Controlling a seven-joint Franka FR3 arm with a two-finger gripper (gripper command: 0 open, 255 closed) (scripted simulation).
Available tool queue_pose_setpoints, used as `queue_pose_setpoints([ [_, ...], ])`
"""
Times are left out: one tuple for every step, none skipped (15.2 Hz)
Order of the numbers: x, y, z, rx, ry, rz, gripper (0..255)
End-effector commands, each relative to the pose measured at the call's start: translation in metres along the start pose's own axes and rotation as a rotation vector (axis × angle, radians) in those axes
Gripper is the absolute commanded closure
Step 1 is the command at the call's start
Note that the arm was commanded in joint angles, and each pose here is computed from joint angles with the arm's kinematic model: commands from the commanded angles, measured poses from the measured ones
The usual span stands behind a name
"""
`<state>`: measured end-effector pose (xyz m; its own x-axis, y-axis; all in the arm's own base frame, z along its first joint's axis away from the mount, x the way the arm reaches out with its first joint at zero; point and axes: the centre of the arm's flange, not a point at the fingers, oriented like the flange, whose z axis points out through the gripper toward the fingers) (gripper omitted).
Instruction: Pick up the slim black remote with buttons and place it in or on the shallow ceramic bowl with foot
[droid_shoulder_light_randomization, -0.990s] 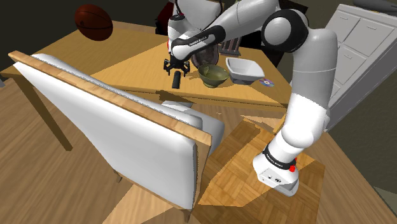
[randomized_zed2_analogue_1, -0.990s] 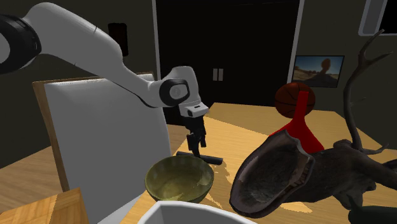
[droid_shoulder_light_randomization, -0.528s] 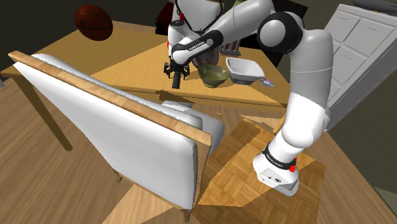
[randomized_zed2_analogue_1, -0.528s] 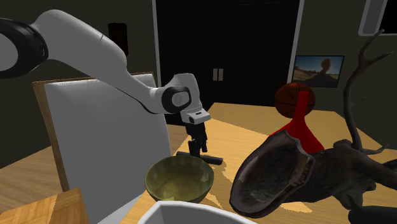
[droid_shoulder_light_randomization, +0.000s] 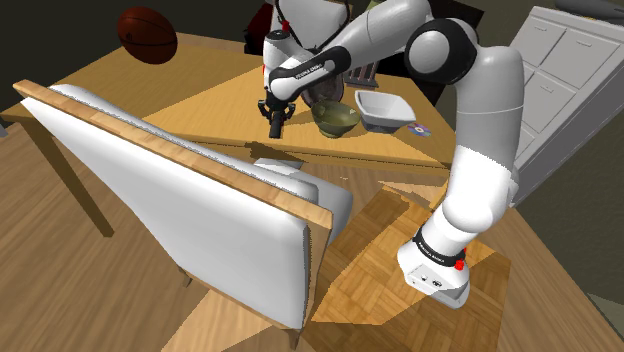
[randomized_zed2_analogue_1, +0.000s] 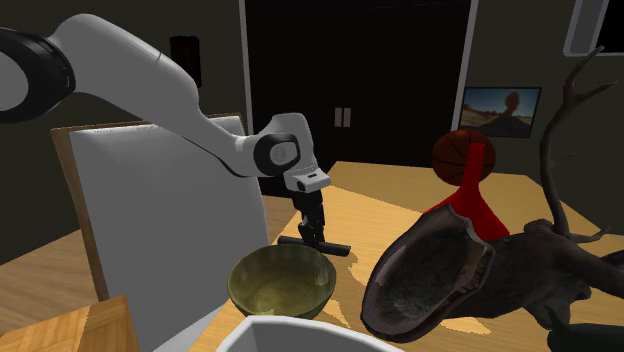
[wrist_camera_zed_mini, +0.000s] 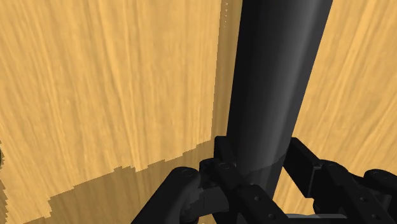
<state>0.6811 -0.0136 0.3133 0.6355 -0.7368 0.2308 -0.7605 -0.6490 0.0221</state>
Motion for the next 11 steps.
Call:
queue_pose_setpoints([
  [0.000,0.003,0.005,-0.011,-0.006,0.002,255],
  [0.001,0.002,0.005,-0.011,-0.006,0.002,255],
  [0.001,0.001,0.006,-0.011,-0.006,0.002,255],
  [0.000,0.003,0.007,-0.011,-0.006,0.002,255],
  [0.001,0.004,0.007,-0.011,-0.006,0.002,255],
  [0.000,0.003,0.005,-0.011,-0.007,0.002,255],
  [0.001,0.003,0.000,-0.011,-0.007,0.002,255],
  [0.002,0.003,-0.005,-0.011,-0.007,0.002,255],
  [0.003,0.004,-0.010,-0.011,-0.007,0.002,255],
  [0.005,0.004,-0.015,-0.011,-0.007,0.002,255],
  [0.006,0.004,-0.020,-0.011,-0.007,0.002,255],
])
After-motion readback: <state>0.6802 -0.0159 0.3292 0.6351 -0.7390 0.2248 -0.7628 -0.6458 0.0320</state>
